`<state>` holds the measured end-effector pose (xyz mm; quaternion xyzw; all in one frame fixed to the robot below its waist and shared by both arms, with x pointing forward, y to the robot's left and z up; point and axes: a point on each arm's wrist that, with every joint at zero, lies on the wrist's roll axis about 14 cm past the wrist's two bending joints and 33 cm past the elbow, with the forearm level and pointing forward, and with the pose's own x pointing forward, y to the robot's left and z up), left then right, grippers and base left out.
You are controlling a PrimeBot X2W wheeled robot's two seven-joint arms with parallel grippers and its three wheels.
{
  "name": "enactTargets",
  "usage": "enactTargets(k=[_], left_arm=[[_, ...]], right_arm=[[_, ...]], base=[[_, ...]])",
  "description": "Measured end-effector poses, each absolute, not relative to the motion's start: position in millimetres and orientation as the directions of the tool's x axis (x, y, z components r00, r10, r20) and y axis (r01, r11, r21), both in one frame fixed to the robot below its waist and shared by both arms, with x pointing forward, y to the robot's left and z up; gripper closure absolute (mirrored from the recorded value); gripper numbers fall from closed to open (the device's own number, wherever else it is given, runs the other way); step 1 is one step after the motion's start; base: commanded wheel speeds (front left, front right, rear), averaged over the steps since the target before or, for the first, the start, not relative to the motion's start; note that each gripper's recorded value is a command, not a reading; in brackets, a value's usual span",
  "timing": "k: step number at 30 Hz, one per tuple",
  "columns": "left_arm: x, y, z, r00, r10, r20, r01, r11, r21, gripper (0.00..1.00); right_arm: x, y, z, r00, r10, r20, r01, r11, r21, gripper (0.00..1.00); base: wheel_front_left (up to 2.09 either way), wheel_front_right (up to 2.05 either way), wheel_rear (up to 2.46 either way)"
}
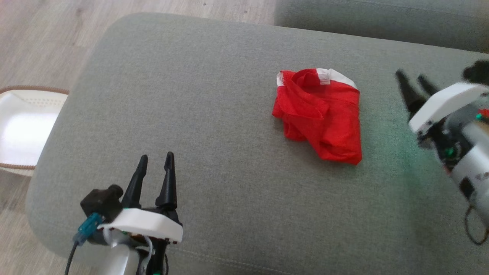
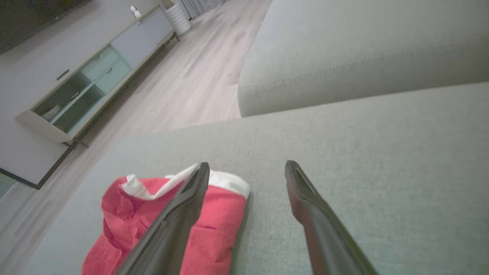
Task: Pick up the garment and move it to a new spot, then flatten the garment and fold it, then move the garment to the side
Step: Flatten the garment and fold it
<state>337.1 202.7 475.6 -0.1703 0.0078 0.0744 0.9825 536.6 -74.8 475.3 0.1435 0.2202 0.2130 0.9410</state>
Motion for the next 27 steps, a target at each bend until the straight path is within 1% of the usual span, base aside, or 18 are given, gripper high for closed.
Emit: enactTargets(k=[1,2,3,4,10,13,19,25,27], left_arm=[[336.8,202.6,475.2,0.989,0.144,-0.042,-0.150,0.931,-0.333,0.00],[336.4,202.5,474.9,0.989,0.143,-0.043,-0.149,0.931,-0.333,0.00],[336.0,201.8,474.8,0.989,0.138,-0.043,-0.145,0.931,-0.335,0.00],[335.4,202.6,474.3,0.989,0.141,-0.045,-0.148,0.931,-0.334,0.00],[331.8,209.7,468.8,0.984,0.166,-0.065,-0.178,0.928,-0.327,0.00],[328.6,214.7,465.8,0.980,0.184,-0.077,-0.199,0.925,-0.324,0.00],[322.6,223.5,459.9,0.971,0.219,-0.100,-0.240,0.914,-0.326,0.00],[323.3,222.6,459.2,0.971,0.218,-0.103,-0.240,0.914,-0.328,0.00],[324.9,220.1,460.3,0.973,0.209,-0.098,-0.230,0.915,-0.330,0.00]], right_arm=[[531.3,-70.8,465.2,0.797,0.469,-0.381,-0.336,0.868,0.366,0.00],[527.2,-65.1,458.3,0.780,0.479,-0.403,-0.339,0.864,0.372,0.25],[524.4,-59.8,453.5,0.766,0.488,-0.419,-0.345,0.861,0.373,0.69],[521.6,-55.5,447.7,0.748,0.494,-0.442,-0.351,0.861,0.367,1.00],[506.8,-25.1,416.1,0.651,0.528,-0.545,-0.373,0.848,0.377,1.00],[497.3,1.1,407.0,0.589,0.567,-0.576,-0.414,0.824,0.388,1.00],[473.0,60.0,406.7,0.494,0.676,-0.547,-0.512,0.734,0.445,1.00],[436.9,117.9,430.0,0.408,0.801,-0.439,-0.615,0.596,0.516,1.00],[424.3,131.7,441.8,0.381,0.836,-0.396,-0.658,0.546,0.519,1.00]], base=[[0.00,0.00,0.00],[0.00,0.00,0.00],[0.00,0.00,0.00],[0.00,0.00,0.00],[0.00,0.00,0.00],[0.00,0.00,0.00],[0.00,0.00,0.00],[0.00,0.00,0.00],[0.00,0.00,0.00]])
